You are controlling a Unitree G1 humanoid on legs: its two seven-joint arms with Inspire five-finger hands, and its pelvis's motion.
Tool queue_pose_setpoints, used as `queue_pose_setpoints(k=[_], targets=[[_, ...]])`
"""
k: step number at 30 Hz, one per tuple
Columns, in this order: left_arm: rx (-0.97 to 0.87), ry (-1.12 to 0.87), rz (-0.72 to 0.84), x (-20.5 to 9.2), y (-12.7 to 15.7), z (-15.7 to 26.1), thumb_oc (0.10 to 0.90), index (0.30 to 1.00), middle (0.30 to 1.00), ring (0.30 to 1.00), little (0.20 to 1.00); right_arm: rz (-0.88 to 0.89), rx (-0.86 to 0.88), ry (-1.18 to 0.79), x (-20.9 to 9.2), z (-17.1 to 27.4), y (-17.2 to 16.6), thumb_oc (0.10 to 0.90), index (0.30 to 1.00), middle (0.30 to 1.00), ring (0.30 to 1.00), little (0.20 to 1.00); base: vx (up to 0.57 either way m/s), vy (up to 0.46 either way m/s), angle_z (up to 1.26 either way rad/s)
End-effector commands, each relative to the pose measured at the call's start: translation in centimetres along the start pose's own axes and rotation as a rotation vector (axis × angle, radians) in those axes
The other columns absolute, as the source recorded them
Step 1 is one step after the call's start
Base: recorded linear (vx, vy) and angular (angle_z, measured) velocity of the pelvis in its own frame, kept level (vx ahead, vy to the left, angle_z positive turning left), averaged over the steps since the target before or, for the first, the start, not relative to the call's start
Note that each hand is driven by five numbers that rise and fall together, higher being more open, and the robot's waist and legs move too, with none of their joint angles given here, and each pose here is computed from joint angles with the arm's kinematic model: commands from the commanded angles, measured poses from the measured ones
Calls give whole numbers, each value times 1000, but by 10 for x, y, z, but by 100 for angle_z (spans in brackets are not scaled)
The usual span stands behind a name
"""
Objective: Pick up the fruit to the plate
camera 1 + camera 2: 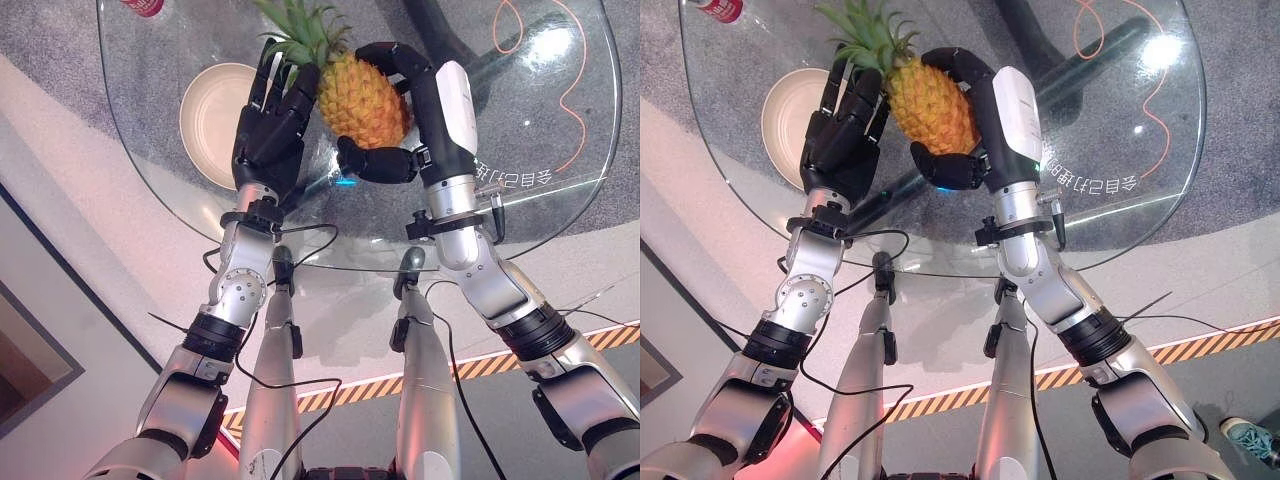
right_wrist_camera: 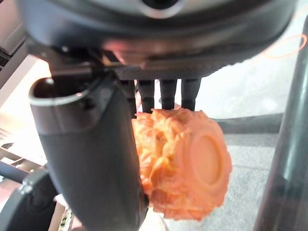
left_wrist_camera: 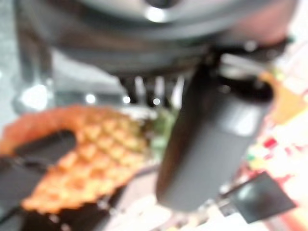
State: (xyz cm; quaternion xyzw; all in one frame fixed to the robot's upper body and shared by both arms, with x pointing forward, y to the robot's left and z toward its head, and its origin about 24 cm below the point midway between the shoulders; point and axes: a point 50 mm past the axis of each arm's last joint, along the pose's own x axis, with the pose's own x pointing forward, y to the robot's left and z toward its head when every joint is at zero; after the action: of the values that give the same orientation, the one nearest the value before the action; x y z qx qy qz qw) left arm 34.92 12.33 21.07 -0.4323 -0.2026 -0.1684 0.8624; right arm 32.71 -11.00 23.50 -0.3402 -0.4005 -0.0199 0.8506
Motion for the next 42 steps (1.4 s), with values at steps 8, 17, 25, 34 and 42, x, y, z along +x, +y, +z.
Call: queue_pose_setpoints(k=[8, 17, 25, 34, 42], targets=[[-7, -206, -186, 8, -50, 36, 800, 900, 900, 900, 900, -44, 44, -448, 22, 85, -27, 100, 300, 300, 300, 200, -4, -2, 0], [56, -168, -180, 8, -49, 32, 800, 900, 900, 900, 900, 17, 0, -496, 20, 90, -25, 100, 300, 300, 300, 200, 0, 0, 0], [75, -141, -177, 10, -49, 31, 800, 900, 900, 900, 900, 29, -70, -568, 21, 97, -25, 100, 300, 300, 300, 200, 0, 0, 0], [102, -180, -216, 9, -53, 36, 380, 540, 540, 540, 480, 40, -100, -612, 20, 102, -26, 100, 300, 300, 300, 200, 0, 0, 0], [105, -214, -249, 9, -57, 40, 100, 300, 300, 300, 200, 45, -114, -630, 22, 104, -26, 100, 300, 300, 300, 200, 0, 0, 0]])
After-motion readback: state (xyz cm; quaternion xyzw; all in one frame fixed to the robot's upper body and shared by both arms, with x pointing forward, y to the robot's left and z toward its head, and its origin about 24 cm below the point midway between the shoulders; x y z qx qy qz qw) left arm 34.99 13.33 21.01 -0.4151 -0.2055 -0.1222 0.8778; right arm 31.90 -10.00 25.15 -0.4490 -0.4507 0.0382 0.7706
